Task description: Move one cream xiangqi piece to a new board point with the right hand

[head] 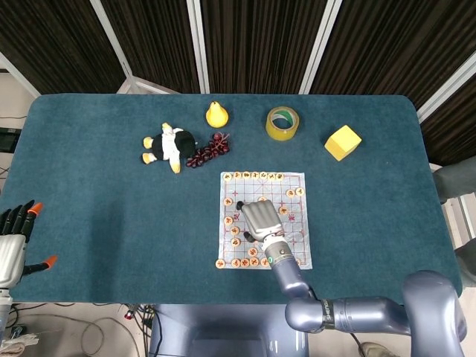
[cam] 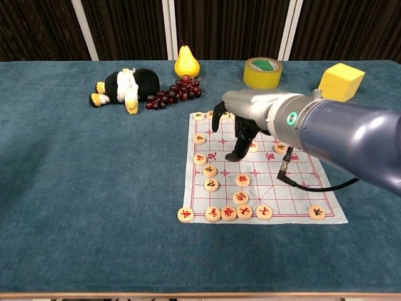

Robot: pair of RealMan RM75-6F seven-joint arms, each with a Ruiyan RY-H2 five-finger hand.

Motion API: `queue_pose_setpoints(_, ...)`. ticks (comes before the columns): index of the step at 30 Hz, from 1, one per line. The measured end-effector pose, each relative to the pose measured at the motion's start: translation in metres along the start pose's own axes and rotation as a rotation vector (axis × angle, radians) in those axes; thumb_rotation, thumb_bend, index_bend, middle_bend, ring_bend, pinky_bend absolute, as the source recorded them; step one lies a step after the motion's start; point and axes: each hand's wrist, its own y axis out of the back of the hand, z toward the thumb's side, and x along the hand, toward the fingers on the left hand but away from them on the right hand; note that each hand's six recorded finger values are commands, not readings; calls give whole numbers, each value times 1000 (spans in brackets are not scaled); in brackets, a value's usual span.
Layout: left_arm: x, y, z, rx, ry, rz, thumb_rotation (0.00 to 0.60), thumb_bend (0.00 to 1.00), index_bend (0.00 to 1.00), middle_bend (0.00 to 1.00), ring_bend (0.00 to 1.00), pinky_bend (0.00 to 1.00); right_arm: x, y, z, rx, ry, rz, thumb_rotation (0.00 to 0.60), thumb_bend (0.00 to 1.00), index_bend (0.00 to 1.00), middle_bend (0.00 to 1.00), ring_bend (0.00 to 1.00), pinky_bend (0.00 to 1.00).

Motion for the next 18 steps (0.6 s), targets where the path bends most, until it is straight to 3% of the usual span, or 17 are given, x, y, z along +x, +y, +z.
queue_pose_setpoints(18, 2, -2, -1, -25, -3, -21, 600, 0, 0, 0, 0, 32, -28, -22, 27, -35, -7, -13, 600, 346, 377, 1000, 1000, 838)
